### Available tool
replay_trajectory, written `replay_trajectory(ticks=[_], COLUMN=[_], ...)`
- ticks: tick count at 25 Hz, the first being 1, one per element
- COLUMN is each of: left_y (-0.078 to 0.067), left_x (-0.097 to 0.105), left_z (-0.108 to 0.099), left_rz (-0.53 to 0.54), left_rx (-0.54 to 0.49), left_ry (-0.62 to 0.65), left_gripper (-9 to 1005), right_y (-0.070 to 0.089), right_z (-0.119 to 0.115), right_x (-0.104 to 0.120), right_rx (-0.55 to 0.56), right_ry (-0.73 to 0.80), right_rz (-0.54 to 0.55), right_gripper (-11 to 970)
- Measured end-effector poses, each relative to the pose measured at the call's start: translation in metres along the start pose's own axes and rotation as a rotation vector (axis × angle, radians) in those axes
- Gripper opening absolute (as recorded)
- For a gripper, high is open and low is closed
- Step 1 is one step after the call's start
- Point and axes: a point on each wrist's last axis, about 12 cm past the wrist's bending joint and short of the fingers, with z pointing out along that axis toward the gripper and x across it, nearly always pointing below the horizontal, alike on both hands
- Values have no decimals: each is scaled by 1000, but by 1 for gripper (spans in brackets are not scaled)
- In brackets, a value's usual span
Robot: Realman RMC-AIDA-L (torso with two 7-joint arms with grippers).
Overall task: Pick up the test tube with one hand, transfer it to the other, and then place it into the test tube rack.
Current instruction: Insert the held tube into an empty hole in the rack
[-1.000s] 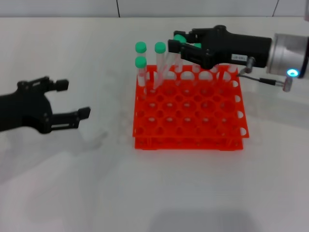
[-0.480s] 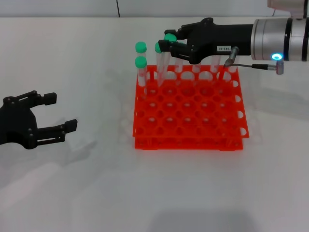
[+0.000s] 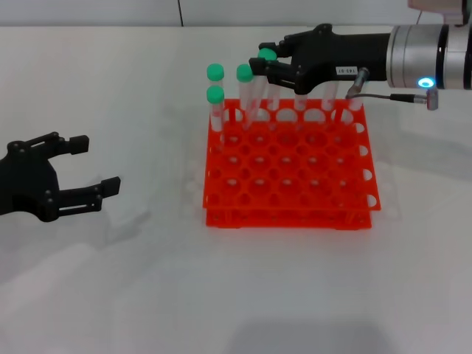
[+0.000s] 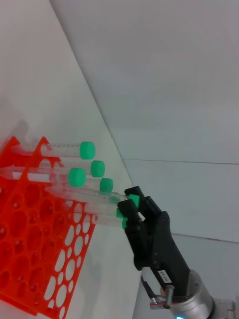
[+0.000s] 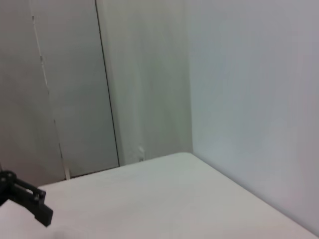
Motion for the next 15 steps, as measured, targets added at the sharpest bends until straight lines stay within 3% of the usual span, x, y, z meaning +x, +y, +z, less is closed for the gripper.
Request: replay_trajectory(ticks=[15], left_y=[1], left_x=[0], left_z=[4], left_rz=[-5], left_rx=[7], left_ry=[3], left_gripper=[862], right_y=[4], right_z=[11], right_x=[-3], right_rx=[-24], right_ry=[41], right_rz=[-28], right_gripper=[258])
